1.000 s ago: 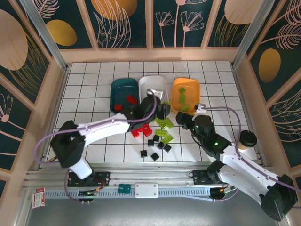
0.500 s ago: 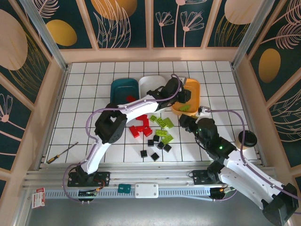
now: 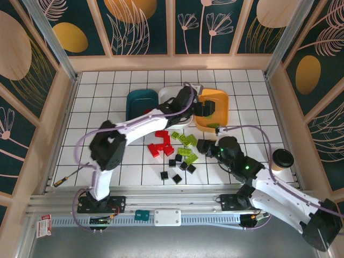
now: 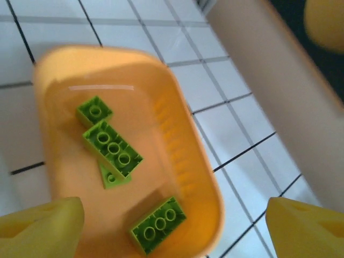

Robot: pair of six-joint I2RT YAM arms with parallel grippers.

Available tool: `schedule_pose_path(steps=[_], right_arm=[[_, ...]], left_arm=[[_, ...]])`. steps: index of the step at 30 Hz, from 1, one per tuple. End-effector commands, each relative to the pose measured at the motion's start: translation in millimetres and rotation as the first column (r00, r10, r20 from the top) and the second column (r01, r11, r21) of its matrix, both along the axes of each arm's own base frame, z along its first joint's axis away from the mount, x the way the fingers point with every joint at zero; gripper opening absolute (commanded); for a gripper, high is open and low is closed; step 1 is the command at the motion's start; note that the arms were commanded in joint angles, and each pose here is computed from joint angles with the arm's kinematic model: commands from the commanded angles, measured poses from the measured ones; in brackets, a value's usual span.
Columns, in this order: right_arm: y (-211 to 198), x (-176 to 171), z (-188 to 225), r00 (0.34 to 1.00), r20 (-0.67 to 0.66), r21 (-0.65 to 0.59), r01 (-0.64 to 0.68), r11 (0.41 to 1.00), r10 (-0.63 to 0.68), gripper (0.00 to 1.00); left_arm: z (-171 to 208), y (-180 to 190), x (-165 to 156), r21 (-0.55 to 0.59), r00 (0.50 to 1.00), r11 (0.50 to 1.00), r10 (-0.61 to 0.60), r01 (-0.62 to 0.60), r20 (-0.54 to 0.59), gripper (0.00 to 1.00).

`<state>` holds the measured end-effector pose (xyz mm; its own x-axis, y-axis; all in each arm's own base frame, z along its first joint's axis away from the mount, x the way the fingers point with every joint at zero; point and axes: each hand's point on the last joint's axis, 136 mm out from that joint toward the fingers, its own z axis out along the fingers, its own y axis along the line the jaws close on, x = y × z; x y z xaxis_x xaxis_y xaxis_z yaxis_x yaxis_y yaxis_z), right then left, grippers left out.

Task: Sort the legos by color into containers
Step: Place the lego in the container, then pick up the lego from the bottom-center of the table.

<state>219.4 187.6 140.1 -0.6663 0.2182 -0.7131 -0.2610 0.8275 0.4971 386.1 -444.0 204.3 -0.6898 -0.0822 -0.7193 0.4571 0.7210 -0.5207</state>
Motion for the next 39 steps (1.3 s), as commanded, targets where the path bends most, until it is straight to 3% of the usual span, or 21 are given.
schedule_pose_path(steps=[1, 6, 17, 31, 36, 39], right_arm=[[28, -19, -16, 0.992, -0.031, -0.025, -0.121, 0.992, 0.121, 0.59], [49, -42, -47, 0.973, -0.112, -0.15, -0.215, 0.965, 0.2, 0.58], [34, -69, -91, 0.957, -0.236, -0.303, -0.239, 0.923, 0.17, 0.59], [52, -71, -106, 0.942, -0.261, -0.414, -0.308, 0.857, 0.212, 0.58], [50, -74, -115, 0.934, -0.289, -0.432, -0.324, 0.842, 0.211, 0.52], [47, -75, -117, 0.933, -0.295, -0.432, -0.324, 0.842, 0.207, 0.42]], left_arm=[[58, 36, -17, -0.114, 0.993, 0.992, 0.061, -0.049, 0.105, 0.95], [39, 99, -67, -0.131, 0.991, 0.986, 0.112, -0.103, 0.069, 0.98], [-30, 208, -146, -0.091, 0.97, 0.967, 0.234, -0.239, -0.064, 0.98], [-49, 245, -167, -0.073, 0.95, 0.949, 0.298, -0.305, -0.092, 0.99], [-51, 248, -168, -0.058, 0.947, 0.948, 0.307, -0.313, -0.094, 0.99], [-51, 250, -168, -0.053, 0.946, 0.947, 0.311, -0.317, -0.091, 0.99]])
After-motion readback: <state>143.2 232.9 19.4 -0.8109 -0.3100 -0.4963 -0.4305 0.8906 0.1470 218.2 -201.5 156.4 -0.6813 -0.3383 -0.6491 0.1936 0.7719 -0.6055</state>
